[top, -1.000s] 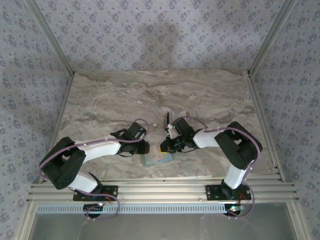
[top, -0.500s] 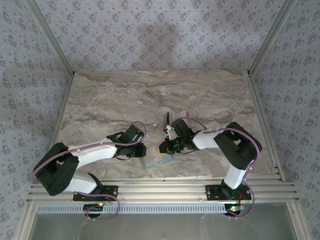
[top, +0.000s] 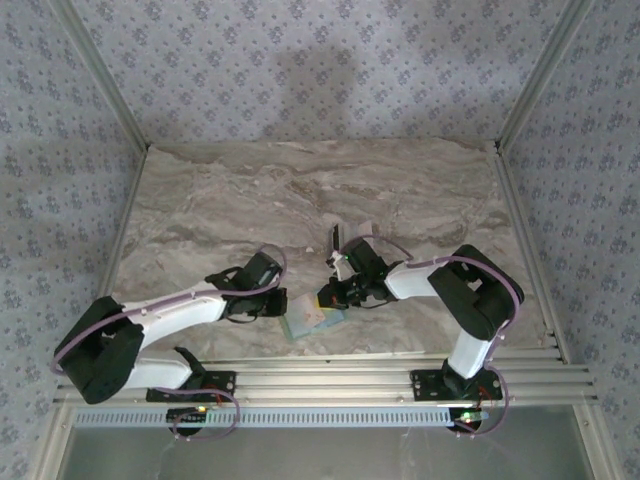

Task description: Put the credit cards into the card holder

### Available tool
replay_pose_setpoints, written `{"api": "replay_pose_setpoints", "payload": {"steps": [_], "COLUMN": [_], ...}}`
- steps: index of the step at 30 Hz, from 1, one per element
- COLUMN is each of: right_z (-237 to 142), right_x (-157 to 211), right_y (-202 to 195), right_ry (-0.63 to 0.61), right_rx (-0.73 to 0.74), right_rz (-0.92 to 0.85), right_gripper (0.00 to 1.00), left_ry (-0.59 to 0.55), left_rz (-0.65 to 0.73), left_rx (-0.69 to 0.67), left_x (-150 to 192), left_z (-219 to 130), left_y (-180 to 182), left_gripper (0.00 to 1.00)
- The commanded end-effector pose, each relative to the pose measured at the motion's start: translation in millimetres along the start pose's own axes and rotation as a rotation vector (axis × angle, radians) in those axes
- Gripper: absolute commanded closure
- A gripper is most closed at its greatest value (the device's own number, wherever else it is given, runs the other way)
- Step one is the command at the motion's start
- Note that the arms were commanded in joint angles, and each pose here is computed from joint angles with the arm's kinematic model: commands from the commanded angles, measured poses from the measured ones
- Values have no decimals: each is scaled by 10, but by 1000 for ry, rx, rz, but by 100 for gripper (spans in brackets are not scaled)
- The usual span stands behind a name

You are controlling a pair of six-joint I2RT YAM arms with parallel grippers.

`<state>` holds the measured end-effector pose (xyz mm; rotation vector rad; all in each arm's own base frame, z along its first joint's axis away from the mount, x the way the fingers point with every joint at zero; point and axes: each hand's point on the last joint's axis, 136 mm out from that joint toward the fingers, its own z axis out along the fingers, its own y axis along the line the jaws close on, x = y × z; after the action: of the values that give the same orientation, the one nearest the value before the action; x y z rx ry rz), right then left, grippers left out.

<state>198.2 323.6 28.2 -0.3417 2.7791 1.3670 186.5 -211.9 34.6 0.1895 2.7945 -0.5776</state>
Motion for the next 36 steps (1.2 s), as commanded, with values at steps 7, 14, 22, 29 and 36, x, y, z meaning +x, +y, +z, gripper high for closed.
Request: {"api": "replay_pose_setpoints", "payload": {"steps": [7, 14, 22, 29, 36], "right_z": [10, 0, -21, -8, 33], "right_x": [-25, -41, -61, -64, -29], "right_y": [-6, -13, -28, 9, 93], "right_ry": [-15, -16, -24, -23, -1], "right_rx": [25, 24, 23, 12, -11], "right_rz": [-11, -6, 5, -1, -18], "right_gripper": [100, 100, 100, 100, 100], "left_ry": [-9, 11, 97, 138, 149], "left_rz": [28, 25, 32, 43, 44], "left_rx": [31, 24, 65, 48, 20], "left_x": [83, 128, 349, 515, 551], "left_z": [-196, -185, -32, 51, 133], "left_y": [-52, -28, -88, -51, 0], "left_gripper": [82, 75, 100, 100, 100]}}
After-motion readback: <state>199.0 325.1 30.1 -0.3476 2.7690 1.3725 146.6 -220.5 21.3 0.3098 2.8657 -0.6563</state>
